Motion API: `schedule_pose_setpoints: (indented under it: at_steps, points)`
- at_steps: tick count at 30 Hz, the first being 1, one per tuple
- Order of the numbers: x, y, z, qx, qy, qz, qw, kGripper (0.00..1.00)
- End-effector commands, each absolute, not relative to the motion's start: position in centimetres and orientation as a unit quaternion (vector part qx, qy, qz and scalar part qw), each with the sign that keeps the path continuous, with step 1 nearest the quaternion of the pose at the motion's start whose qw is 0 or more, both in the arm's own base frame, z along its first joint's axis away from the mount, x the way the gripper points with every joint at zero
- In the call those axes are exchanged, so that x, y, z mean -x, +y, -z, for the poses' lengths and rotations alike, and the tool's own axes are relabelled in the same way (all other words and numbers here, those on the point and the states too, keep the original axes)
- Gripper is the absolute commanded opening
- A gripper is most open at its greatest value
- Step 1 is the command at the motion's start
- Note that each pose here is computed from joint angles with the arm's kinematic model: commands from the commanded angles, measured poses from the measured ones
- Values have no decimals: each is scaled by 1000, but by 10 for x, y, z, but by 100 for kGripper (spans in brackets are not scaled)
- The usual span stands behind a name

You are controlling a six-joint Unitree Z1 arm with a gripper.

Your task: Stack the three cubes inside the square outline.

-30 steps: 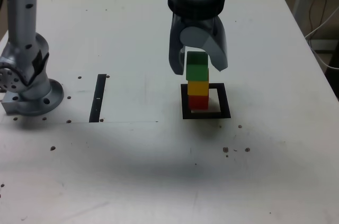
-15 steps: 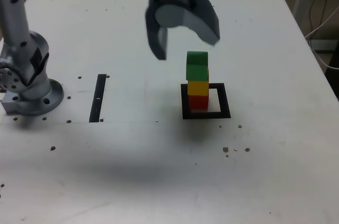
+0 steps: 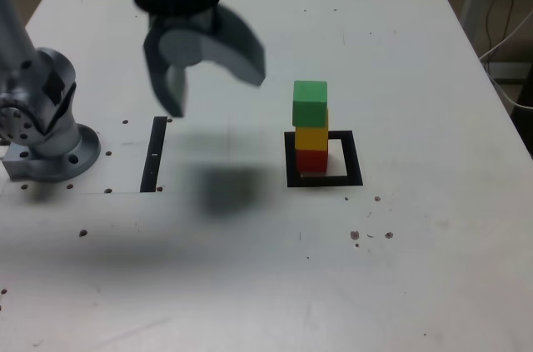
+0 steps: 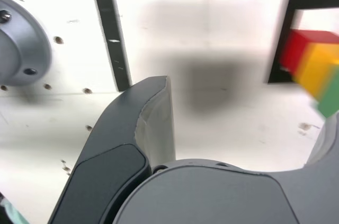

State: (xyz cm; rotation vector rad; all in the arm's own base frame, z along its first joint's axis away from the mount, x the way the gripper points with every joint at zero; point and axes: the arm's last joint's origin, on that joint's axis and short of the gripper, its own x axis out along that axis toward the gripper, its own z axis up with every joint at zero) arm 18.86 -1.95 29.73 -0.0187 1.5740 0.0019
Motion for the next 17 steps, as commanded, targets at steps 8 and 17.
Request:
schedule_pose_setpoints:
  at_steps: [8,17]
  points:
    - [-138,-16,-262,-26,751,-14,660,100]
    - [-131,-18,-245,-40,763,-10,645,100]
